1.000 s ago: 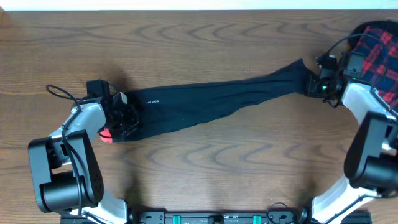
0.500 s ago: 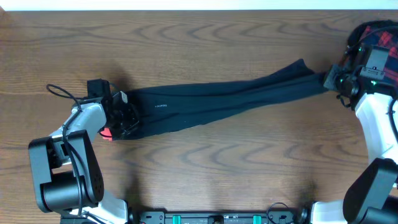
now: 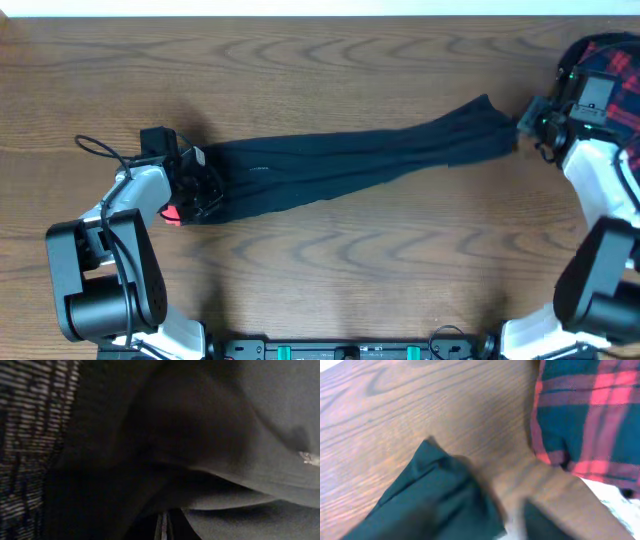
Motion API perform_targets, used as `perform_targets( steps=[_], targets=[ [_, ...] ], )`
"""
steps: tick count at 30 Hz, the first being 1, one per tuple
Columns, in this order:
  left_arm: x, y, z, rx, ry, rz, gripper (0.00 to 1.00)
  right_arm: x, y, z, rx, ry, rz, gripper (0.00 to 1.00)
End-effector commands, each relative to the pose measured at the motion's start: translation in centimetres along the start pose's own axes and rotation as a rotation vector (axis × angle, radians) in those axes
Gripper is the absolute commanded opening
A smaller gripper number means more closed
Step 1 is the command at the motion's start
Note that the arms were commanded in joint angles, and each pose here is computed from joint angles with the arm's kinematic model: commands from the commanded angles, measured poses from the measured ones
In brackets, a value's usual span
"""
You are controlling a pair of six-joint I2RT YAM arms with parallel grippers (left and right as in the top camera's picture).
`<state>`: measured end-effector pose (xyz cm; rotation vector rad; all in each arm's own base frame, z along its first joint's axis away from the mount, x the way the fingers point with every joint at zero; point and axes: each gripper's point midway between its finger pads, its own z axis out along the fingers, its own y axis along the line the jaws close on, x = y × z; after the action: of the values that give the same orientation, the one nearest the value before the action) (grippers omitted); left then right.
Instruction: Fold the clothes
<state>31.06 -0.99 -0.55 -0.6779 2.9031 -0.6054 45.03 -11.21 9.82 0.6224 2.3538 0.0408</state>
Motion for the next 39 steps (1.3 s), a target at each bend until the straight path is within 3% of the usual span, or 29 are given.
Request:
perform_targets(
  steps=[1,8,15,17,20,21,30,39],
  targets=[
    [1.2,3.3,1.8,-0.138,0.037,-0.010,0.07,1.3,-0.6,2.2,0.014,0.043,0.031,0.99],
    [1.2,3.3,1.8,-0.137,0.036,-0.010,0.07,3.8,-0.6,2.3,-0.011,0.144,-0.112,0.99],
    [1.2,3.3,1.8,-0.138,0.036,-0.010,0.07,2.8,0.9,-0.4,-0.089,0.124,-0.220,0.96],
    [1.2,3.3,1.8,-0.138,0.036,-0.009,0.07,2.6,1.5,-0.7,-0.117,0.115,-0.247,0.81],
    [1.2,3.3,1.8,-0.138,0.036,-0.009,0.07,2.8,1.1,-0.4,-0.108,0.123,-0.249,0.38],
    [1.2,3.3,1.8,-0.138,0.036,-0.009,0.06,2.8,0.8,-0.2,-0.105,0.121,-0.244,0.31],
    [1.2,3.3,1.8,-0.138,0.037,-0.010,0.07,3.3,-1.1,2.4,-0.083,0.139,-0.212,0.46],
    [1.3,3.4,1.8,-0.139,0.040,-0.011,0.07,4.8,-1.0,4.7,-0.117,0.170,-0.209,0.41]
  ],
)
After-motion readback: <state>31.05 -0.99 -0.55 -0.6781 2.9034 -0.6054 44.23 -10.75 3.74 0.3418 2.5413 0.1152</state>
